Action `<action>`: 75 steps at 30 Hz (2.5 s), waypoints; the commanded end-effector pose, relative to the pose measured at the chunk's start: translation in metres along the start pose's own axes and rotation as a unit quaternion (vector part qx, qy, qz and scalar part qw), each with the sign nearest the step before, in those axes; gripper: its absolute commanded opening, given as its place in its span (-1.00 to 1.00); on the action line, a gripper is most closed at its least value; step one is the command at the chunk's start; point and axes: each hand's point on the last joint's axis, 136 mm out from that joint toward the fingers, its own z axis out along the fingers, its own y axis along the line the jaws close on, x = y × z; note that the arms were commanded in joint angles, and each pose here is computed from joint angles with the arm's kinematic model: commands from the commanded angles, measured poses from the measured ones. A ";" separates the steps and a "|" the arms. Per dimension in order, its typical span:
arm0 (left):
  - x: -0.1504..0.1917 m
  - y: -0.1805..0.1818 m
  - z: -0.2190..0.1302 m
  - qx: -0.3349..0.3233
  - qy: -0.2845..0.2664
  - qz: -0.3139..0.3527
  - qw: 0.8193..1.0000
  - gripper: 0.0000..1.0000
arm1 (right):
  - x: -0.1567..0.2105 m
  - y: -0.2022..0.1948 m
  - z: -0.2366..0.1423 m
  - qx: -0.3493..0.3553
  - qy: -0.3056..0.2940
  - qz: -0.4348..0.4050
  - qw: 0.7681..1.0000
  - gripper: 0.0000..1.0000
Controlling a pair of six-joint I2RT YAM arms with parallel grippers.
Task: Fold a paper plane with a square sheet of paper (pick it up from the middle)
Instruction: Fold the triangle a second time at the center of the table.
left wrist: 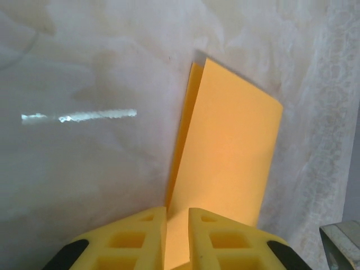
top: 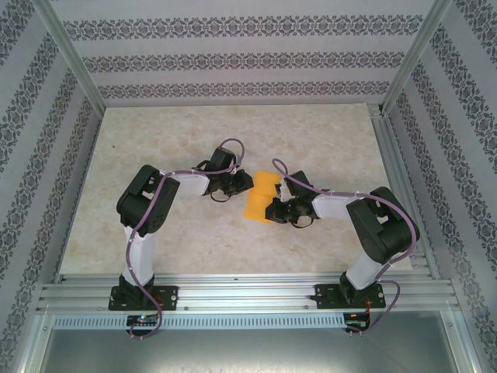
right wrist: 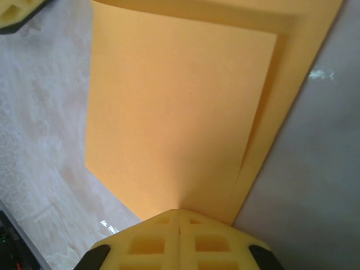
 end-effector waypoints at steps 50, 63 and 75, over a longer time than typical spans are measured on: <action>0.081 0.005 0.021 -0.010 0.051 -0.035 0.998 -0.88 | -0.032 0.031 0.005 -0.004 -0.007 0.015 1.000 -1.00; 0.080 0.002 0.020 -0.007 0.051 -0.035 0.998 -0.87 | 0.005 -0.012 0.018 0.039 0.030 0.038 0.998 -1.00; 0.079 0.003 0.022 -0.011 0.050 -0.037 0.998 -0.86 | 0.045 -0.038 -0.004 0.080 0.063 0.040 0.994 -0.99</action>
